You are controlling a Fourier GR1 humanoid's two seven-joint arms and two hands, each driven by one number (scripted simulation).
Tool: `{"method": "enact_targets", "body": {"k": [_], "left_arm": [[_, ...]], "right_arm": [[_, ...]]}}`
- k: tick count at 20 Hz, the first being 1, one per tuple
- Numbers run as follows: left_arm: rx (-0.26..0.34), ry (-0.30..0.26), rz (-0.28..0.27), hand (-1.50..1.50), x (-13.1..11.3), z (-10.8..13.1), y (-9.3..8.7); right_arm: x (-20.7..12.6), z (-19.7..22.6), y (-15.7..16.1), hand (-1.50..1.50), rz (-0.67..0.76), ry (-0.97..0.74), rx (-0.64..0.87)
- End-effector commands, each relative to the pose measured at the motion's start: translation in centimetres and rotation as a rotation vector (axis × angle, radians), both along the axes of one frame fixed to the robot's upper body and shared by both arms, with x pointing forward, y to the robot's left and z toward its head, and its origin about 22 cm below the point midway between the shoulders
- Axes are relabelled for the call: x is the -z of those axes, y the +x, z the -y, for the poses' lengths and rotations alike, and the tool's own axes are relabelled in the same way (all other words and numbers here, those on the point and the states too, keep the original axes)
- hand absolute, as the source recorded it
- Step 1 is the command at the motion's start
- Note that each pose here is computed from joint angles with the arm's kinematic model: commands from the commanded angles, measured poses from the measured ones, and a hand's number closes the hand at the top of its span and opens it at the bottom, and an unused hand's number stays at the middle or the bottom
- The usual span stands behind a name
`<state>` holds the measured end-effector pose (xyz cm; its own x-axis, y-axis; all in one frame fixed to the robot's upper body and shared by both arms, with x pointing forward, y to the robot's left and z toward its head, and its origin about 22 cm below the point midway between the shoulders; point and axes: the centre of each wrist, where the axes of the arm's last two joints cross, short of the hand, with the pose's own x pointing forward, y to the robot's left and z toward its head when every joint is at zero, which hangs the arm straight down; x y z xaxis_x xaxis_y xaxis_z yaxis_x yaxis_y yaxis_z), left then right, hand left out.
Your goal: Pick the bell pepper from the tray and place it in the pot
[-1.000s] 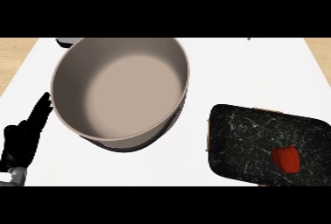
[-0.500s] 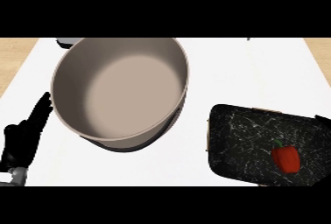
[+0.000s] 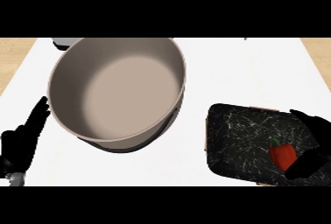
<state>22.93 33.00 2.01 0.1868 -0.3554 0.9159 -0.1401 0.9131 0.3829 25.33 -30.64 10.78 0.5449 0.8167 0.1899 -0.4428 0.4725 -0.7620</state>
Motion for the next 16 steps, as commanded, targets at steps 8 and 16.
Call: {"method": "enact_targets", "body": {"k": [8,16], "left_arm": [[-0.006,-0.001,0.000,0.00,-1.1,-0.6,0.6],[-0.003,-0.004,0.001,0.00,-0.4,0.9,-1.4]], "right_arm": [[2.6,-2.1,1.3,-1.50,-0.130,-0.052,0.015],[6.4,0.4,2.4,-1.50,-0.130,-0.064,0.033]]}}
